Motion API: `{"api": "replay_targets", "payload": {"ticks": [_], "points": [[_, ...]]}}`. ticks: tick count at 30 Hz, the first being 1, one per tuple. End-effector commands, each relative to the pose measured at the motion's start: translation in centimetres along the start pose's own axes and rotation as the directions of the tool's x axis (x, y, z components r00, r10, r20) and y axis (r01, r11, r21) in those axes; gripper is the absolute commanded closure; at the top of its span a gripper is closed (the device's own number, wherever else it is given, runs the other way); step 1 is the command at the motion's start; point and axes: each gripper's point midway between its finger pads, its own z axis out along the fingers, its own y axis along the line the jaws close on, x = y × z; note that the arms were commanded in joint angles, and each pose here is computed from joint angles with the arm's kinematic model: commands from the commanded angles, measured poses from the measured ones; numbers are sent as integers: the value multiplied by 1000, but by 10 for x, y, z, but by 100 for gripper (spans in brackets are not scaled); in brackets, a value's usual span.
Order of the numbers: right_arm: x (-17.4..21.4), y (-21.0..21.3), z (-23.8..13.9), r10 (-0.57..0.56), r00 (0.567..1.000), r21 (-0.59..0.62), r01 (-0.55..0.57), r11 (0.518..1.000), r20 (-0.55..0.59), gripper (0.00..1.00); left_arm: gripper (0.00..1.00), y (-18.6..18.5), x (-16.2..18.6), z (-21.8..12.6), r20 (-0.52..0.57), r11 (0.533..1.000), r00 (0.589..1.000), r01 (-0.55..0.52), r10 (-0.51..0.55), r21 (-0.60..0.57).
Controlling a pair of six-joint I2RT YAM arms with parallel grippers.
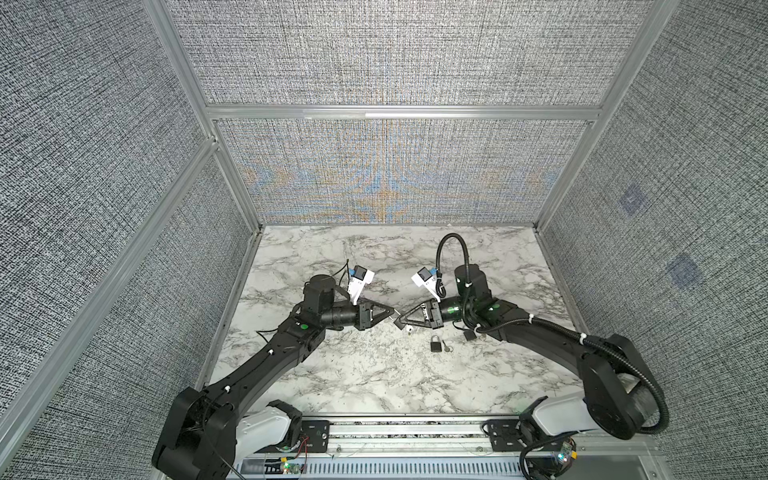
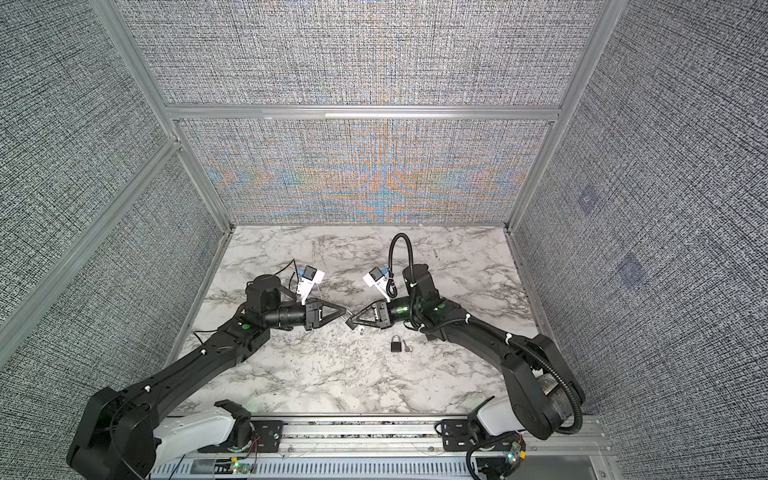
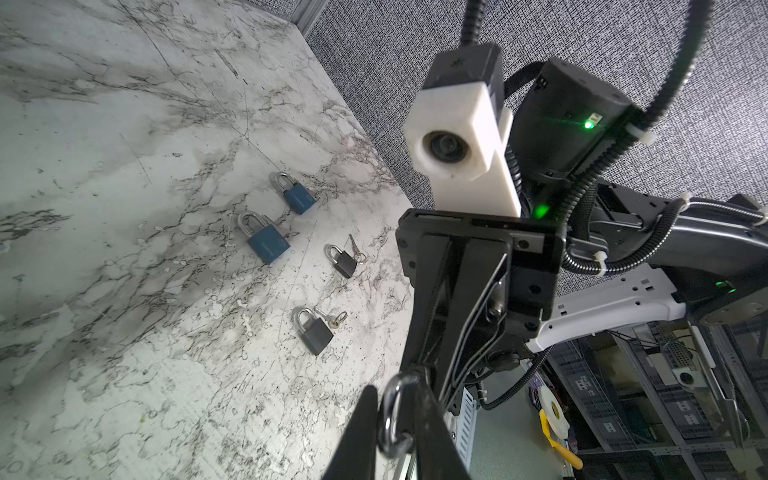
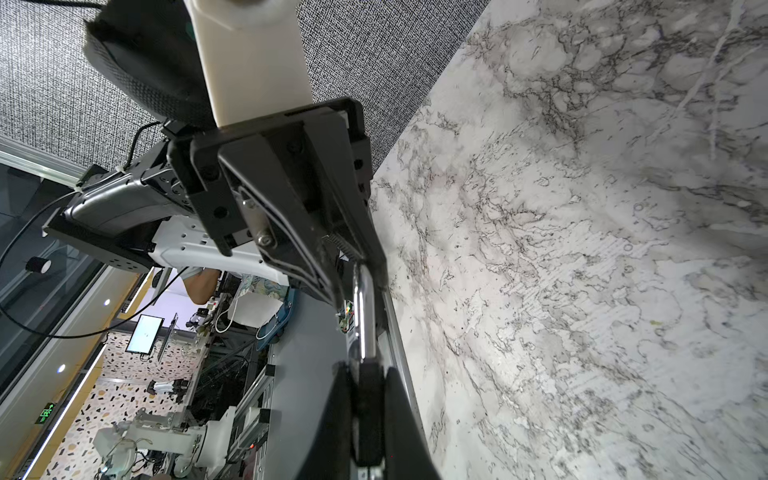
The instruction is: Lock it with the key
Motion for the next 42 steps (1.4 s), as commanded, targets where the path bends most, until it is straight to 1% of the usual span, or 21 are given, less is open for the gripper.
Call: {"api": "replay_targets", "payload": {"ticks": [1,7,11,13,20,26,35,42], "points": [[-5,3,-1,-18,1000,0,18,1000,9,100,85,-5,-4,0,11,999,1000,-29,29,20],[-8,5,-2,-19,1000,-6,19,1000,16,100,91,1,1,1,1,1000,1000,-15,15,11],[-11,12,-3,-21,1000,-27,22,999,20,100,98,3,1,3,-1,1000,1000,-12,12,10],[-11,15,-3,-18,1000,-41,19,999,16,100,100,3,2,3,-2,1000,1000,-11,11,13],[-13,24,-4,-6,1000,-82,7,997,17,100,100,7,3,6,-8,1000,1000,-9,9,13],[-19,26,-3,-9,999,-88,11,996,33,100,100,7,4,7,-10,1000,1000,-6,6,22],[-27,15,0,6,998,-59,-2,998,68,100,100,5,15,7,-18,998,999,35,-34,60],[-35,8,4,19,996,-52,-14,999,89,100,100,-1,25,11,-47,995,998,47,-43,88]]}}
